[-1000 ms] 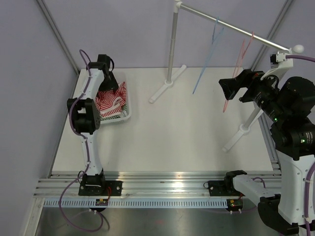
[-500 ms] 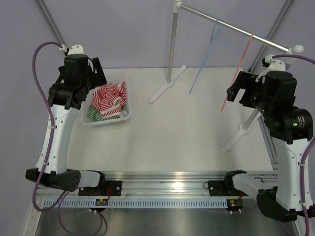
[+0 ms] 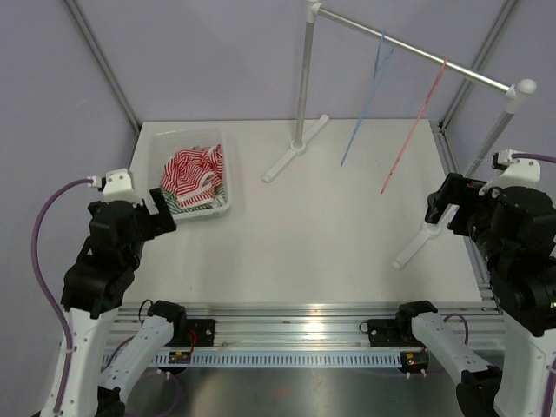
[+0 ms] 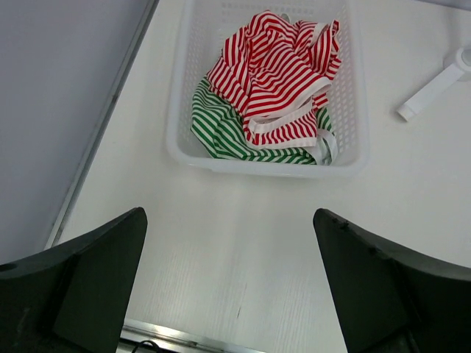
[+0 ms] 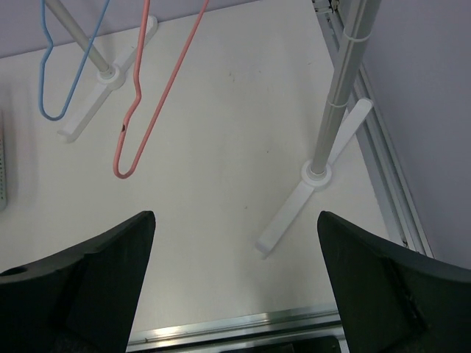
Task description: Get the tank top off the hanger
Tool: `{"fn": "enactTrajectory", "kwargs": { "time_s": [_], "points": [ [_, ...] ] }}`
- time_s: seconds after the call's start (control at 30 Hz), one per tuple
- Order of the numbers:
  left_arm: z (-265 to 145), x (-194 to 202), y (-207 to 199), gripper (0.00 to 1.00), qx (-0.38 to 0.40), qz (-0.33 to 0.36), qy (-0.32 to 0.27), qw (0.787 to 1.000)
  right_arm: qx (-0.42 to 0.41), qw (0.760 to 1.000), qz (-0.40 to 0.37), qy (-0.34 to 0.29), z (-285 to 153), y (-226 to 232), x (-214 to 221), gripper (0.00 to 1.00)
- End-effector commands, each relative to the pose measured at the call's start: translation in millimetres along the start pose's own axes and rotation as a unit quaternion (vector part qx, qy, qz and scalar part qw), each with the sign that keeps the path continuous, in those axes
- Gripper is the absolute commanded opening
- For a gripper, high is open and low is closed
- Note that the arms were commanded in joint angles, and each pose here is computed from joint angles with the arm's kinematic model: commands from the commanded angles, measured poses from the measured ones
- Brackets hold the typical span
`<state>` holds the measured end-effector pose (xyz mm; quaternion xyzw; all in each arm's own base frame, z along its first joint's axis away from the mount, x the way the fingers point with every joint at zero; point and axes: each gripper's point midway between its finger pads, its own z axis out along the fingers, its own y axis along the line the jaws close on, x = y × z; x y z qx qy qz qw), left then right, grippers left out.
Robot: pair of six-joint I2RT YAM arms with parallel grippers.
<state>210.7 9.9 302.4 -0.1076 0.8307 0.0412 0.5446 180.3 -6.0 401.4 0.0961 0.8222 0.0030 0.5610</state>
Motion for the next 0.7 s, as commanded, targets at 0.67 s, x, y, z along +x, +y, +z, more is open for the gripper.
{"fn": "enactTrajectory", "kwargs": {
  "time_s": [0.67],
  "points": [
    [-38,2,12,0.99,0.024,0.012,-0.043,0.999,-0.014,1.0,-0.016,-0.019,-5,-5,24,1.0]
  ]
}}
